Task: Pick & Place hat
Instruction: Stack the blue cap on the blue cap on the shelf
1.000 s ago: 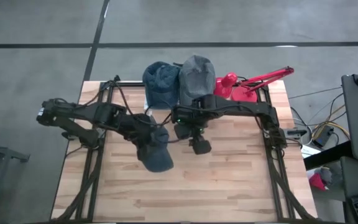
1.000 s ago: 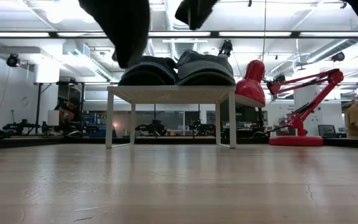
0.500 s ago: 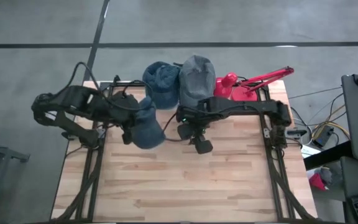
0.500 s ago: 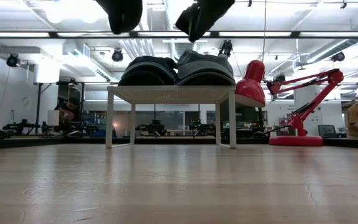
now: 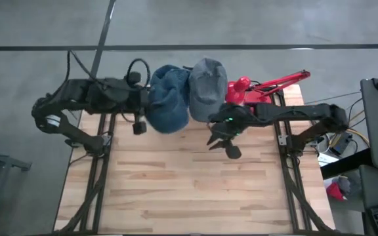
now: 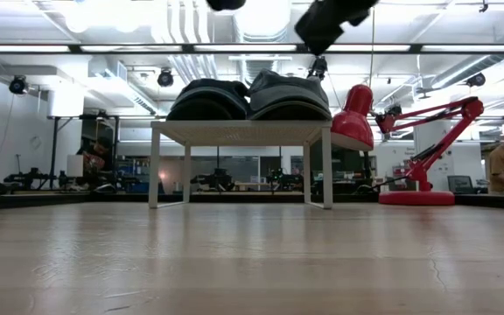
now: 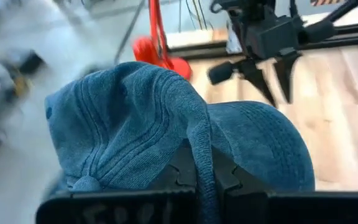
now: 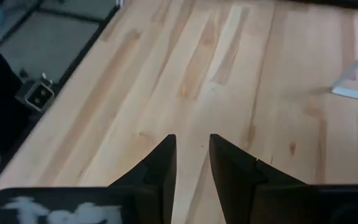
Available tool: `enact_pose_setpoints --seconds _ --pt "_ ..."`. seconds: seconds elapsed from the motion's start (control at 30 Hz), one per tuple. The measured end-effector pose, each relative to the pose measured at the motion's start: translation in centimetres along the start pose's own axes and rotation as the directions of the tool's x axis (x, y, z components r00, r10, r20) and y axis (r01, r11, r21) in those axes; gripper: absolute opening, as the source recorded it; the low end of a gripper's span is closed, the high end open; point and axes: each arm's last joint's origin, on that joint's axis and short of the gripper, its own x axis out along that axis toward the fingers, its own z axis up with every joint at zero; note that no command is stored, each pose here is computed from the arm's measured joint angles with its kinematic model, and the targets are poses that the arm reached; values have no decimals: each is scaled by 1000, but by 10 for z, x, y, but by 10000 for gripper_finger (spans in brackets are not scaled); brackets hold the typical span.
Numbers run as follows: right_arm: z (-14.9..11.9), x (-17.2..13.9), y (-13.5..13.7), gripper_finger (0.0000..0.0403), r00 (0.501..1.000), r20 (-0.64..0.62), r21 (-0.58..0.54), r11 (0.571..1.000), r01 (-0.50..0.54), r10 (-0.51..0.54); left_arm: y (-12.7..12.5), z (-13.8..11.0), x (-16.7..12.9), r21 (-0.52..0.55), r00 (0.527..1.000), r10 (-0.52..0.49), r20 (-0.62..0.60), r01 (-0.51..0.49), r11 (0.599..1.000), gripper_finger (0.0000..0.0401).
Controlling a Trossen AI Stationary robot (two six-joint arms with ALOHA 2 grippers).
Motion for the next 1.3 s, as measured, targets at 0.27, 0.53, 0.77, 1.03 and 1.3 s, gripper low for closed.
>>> enact_pose_setpoints --seconds 0.27,0.53,0.77,1.03,1.3 --pt "-40 -25 17 81 995 92 45 999 22 -26 32 6 10 169 988 -118 101 100 981 0" --pt "-65 -48 32 72 971 234 51 998 28 -39 65 -2 25 188 976 -186 116 162 969 0" --pt "-80 -60 41 70 933 356 37 999 34 -45 89 -15 51 185 968 -242 70 226 956 0" --pt "-88 -64 44 83 928 369 82 997 18 -47 121 -27 54 194 954 -280 104 257 947 0" --pt "-88 -62 43 94 929 363 95 995 32 -65 144 -38 55 237 936 -325 138 287 928 0"
